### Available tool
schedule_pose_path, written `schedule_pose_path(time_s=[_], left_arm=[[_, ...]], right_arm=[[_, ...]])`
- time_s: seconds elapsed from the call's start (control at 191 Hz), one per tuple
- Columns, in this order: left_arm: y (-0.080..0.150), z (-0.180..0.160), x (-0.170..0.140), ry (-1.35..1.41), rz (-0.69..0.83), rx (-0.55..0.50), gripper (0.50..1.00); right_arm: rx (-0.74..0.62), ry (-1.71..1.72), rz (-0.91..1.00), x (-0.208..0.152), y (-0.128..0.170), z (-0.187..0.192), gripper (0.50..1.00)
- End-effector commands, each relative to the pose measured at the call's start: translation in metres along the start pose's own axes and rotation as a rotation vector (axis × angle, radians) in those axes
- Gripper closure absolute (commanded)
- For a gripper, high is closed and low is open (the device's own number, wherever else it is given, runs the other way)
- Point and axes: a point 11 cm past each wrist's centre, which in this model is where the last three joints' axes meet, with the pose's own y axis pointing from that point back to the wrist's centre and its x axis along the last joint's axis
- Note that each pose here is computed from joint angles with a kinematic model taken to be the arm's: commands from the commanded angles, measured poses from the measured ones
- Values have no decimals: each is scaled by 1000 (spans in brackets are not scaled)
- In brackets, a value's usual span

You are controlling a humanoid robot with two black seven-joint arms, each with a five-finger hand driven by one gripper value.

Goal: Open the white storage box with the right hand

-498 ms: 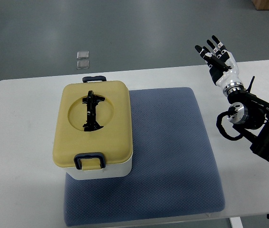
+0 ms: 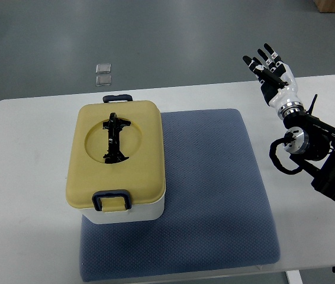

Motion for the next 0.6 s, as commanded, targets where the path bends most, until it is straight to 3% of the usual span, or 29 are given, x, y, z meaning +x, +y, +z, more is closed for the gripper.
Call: schedule_pose_path(time_s=[0.0,0.597], left_arm=[[0,0,-1,-1,-5,0,500],[0,0,-1,1,-5,0,500]], right_arm=[[0,0,0,1,0,0,570],[-4,-1,0,3,2,3,570]])
